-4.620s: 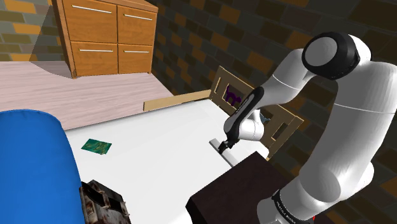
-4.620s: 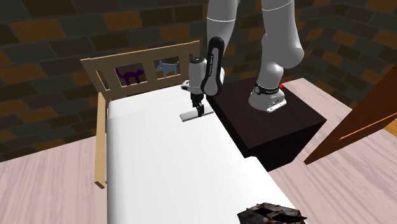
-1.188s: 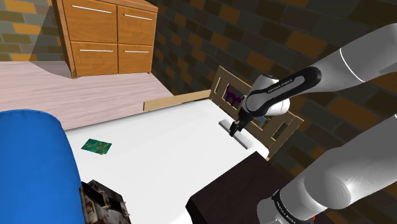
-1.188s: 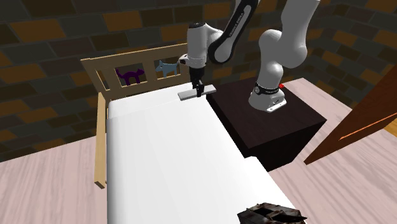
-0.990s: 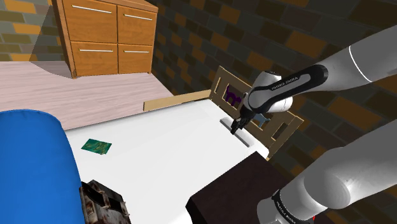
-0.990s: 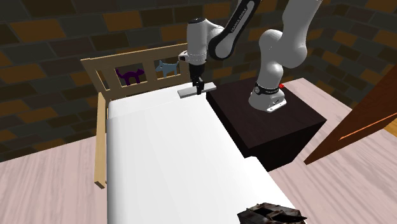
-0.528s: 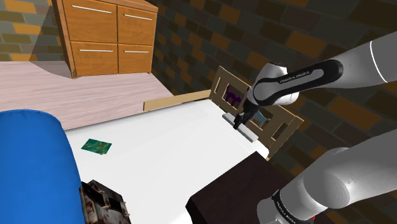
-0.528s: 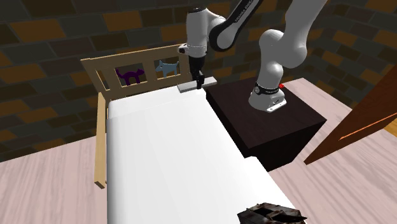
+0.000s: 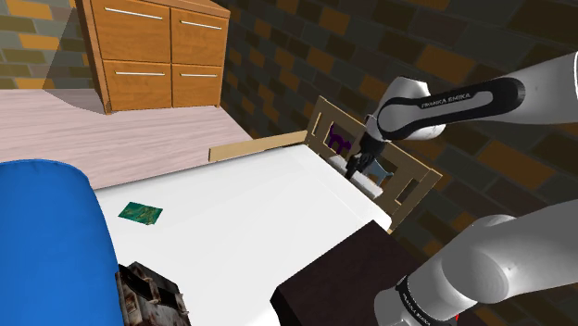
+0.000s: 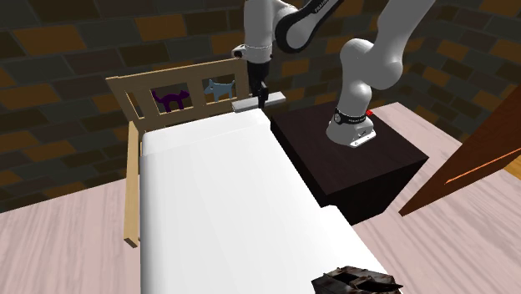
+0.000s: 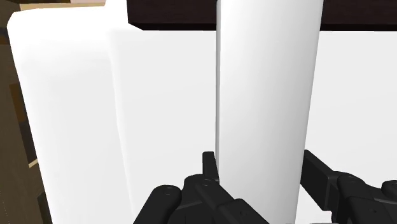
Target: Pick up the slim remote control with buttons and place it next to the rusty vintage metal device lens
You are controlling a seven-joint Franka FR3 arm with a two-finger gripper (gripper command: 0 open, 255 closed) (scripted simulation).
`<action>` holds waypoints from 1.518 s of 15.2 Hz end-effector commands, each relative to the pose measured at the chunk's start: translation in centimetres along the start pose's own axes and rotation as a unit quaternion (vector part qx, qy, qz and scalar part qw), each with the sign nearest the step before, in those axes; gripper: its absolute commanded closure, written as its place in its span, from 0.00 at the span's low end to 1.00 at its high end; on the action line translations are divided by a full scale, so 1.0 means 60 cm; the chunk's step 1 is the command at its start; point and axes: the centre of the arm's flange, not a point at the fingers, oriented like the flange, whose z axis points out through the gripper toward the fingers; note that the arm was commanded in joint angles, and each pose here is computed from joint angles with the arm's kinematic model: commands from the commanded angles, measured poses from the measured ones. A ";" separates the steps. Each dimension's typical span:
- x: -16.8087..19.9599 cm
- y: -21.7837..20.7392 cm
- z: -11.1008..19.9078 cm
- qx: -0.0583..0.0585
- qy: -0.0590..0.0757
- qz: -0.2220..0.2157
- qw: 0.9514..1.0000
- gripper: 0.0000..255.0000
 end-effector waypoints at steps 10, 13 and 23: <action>0.002 0.000 -0.098 0.000 0.000 0.000 1.000 1.00; 0.002 -0.001 -0.124 0.000 0.000 0.000 1.000 1.00; -0.015 -0.087 -0.168 0.000 0.000 0.000 1.000 1.00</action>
